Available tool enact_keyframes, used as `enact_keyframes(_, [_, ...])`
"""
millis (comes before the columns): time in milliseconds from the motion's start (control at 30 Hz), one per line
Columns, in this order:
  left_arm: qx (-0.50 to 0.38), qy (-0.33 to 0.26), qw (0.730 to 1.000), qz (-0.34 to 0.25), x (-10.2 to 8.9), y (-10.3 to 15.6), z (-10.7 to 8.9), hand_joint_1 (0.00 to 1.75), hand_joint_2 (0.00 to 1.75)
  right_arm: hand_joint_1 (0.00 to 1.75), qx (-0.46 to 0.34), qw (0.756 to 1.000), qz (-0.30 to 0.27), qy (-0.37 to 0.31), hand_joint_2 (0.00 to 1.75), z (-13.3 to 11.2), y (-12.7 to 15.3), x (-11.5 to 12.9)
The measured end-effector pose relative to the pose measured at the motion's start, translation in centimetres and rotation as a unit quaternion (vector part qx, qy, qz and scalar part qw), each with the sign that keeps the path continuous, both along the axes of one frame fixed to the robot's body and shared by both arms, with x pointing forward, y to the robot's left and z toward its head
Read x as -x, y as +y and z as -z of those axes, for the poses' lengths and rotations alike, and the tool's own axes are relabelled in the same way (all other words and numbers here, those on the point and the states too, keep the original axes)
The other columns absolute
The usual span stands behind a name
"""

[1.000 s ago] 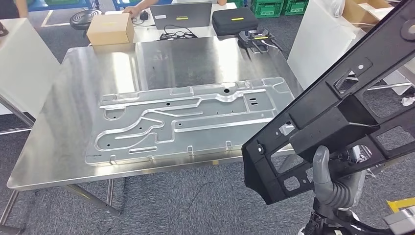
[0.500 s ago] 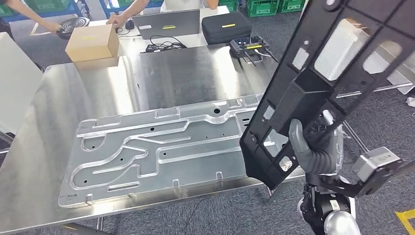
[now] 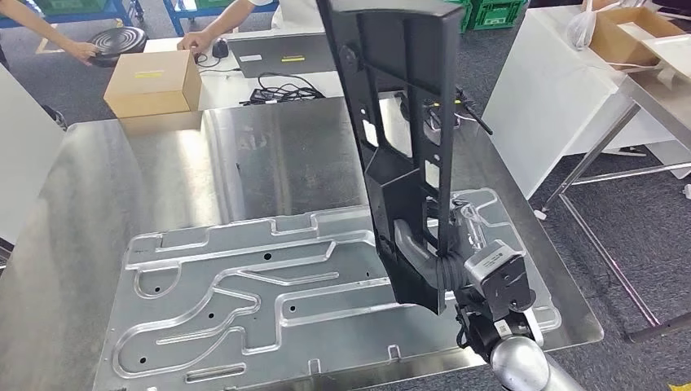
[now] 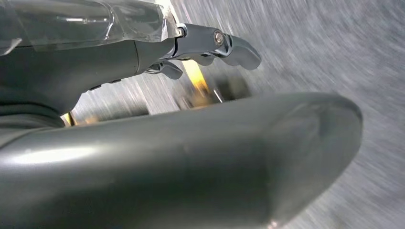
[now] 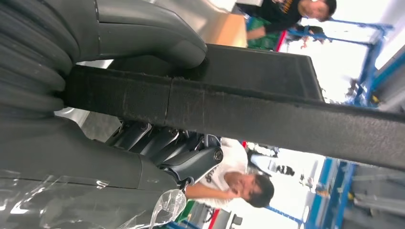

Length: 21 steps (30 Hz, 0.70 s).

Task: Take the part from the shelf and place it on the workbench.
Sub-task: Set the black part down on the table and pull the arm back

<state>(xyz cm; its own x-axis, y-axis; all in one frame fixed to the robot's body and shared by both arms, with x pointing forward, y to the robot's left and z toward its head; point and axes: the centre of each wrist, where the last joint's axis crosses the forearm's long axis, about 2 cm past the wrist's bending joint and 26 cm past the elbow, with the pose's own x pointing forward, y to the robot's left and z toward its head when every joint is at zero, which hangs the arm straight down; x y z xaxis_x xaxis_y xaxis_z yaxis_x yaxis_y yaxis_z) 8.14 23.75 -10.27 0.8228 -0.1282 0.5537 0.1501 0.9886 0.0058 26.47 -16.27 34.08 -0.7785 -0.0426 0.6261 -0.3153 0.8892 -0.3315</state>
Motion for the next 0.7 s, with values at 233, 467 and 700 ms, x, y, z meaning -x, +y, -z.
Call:
enact_keyframes(233, [0.013,-0.006,0.998,-0.057,-0.3,0.1,0.0,0.00,1.75,0.00,0.017,1.000,-0.009,0.000,0.00,1.0,0.4,0.5])
enact_keyframes(467, [0.017,-0.005,0.998,-0.067,-0.6,0.2,-0.1,0.00,1.75,0.00,0.020,1.000,-0.011,-0.004,0.00,1.2,0.7,0.7])
enact_keyframes(700, [0.033,-0.007,0.998,-0.057,-0.6,0.1,-0.1,0.00,1.75,0.00,0.018,1.000,-0.010,0.004,0.00,1.7,0.7,0.9])
